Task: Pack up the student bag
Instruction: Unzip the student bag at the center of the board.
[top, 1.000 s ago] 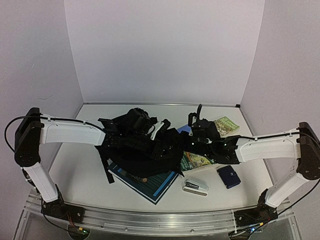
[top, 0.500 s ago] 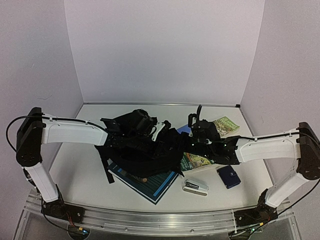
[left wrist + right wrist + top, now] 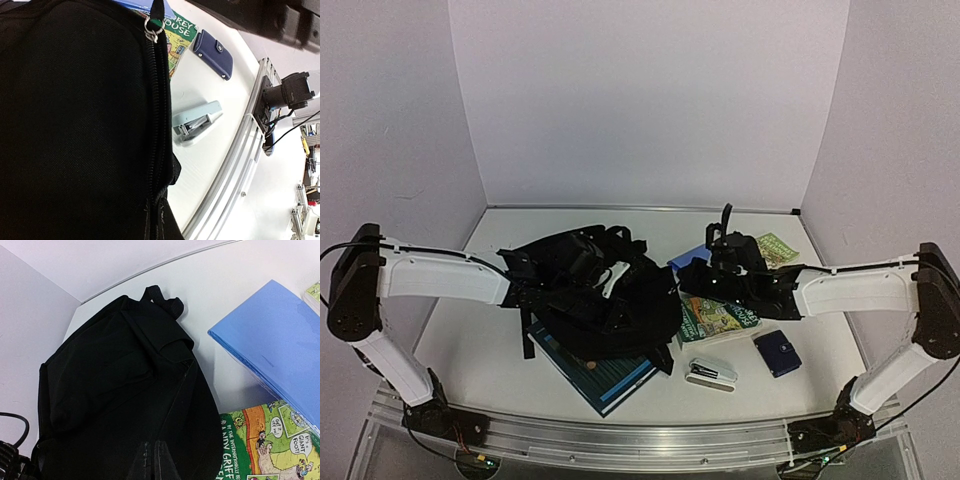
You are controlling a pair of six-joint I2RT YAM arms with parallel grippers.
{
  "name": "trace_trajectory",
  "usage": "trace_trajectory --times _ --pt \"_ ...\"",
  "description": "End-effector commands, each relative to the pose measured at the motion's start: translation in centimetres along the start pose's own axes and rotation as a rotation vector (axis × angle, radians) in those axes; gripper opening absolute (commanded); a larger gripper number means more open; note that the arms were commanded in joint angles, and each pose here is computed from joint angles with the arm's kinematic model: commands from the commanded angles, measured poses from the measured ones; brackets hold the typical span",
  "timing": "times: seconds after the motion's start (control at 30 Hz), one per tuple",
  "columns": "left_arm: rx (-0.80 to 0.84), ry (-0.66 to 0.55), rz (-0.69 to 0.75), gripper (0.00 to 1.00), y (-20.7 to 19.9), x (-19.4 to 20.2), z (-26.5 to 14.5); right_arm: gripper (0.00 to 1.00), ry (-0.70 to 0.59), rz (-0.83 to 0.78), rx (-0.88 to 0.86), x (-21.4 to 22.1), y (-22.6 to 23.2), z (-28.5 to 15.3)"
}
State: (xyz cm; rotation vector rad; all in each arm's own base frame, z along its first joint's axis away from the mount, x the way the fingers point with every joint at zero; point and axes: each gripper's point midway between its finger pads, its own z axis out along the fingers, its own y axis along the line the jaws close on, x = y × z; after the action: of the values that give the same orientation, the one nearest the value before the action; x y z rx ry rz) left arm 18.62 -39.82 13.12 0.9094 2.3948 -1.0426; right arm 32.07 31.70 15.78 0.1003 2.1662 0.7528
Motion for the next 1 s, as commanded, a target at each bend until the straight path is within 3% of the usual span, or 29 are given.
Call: trace_trajectory --times 0.0,0.2,0.4,0.7,0.97 --pt "0.005 0.139 -0.064 0.00 -0.1 4.8 -1.8 0.00 -0.093 -0.003 0.028 -3.6 -0.4 0.6" --pt "-0.049 0.169 -0.095 0.01 0.6 6.7 -4.1 0.00 -0.061 -0.025 0.040 -3.0 -0.9 2.1" --pt "-0.205 0.143 -0.094 0.06 2.7 6.9 -6.4 0.00 0.045 -0.068 -0.173 -1.1 2.9 2.7" --pt "-0.090 -0.110 0.011 0.44 -1.2 -1.4 -6.8 0.00 0.133 -0.092 -0.293 2.5 5.6 2.5" --pt "-0.110 -0.167 0.075 0.61 -1.3 -6.2 -3.4 0.00 0.128 -0.043 -0.318 3.1 5.7 2.1"
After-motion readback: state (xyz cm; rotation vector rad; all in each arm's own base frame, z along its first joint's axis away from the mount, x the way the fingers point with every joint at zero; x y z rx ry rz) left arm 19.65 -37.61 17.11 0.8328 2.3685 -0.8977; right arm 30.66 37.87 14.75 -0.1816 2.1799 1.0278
